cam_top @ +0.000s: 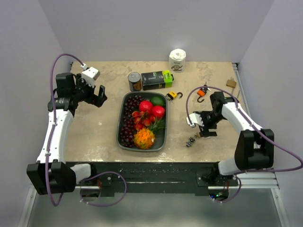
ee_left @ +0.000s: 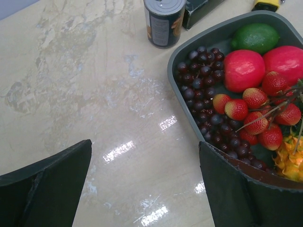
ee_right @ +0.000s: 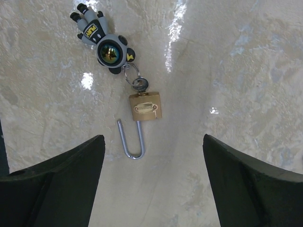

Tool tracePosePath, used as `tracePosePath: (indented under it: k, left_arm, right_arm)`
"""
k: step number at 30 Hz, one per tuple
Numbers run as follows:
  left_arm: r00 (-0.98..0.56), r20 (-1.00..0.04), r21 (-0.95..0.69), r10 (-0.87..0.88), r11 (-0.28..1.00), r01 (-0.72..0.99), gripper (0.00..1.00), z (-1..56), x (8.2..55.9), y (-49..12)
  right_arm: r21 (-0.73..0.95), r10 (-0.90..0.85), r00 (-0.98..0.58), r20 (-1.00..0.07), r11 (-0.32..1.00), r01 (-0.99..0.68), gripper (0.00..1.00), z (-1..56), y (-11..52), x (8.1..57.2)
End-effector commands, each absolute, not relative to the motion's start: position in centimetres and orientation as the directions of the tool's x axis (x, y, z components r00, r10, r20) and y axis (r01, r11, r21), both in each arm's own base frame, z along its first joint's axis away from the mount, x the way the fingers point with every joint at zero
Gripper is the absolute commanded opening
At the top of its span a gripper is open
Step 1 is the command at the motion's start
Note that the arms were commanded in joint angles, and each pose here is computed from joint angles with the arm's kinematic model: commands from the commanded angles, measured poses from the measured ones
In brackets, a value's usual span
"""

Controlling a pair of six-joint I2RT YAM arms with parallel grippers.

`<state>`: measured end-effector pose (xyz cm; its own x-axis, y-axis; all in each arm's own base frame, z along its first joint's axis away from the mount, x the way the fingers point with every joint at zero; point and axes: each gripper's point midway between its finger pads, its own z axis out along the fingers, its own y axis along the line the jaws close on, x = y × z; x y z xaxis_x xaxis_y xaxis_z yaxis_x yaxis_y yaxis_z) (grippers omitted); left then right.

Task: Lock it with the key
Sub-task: Pick up the lock from the center of the board.

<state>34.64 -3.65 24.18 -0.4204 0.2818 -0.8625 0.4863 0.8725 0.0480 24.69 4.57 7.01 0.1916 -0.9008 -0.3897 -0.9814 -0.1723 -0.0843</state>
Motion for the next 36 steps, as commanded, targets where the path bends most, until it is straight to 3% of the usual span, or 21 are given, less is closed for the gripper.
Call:
tracePosePath:
  k: [1,13,30,36]
  left_arm:
    - [-0.378,-0.878,0.051,0.296,0.841,0.539,0.99,24.9,34.6,-4.8]
    - [-0.395,-0.877,0.006,0.273,0.829,0.559,0.99,24.3,34.7,-5.7]
    - [-0.419,-0.87,-0.018,0.26,0.833,0.553,0.99,23.9,35.3,-5.7]
    - [-0.428,-0.865,-0.032,0.261,0.824,0.566,0.99,24.1,35.8,-5.9]
  right_arm:
    - [-0.112,-0.883,0.271,-0.384,-0.246,-0.963,0.84,5.6,4.7,25.2]
    - [-0.066,-0.881,0.239,-0.409,-0.233,-0.97,0.63,3.2,5.0,25.2]
    - [-0.002,-0.883,0.203,-0.423,-0.224,-0.975,0.55,0.7,5.0,23.6]
    - [0.009,-0.888,0.202,-0.412,-0.226,-0.974,0.44,-0.1,4.7,22.6]
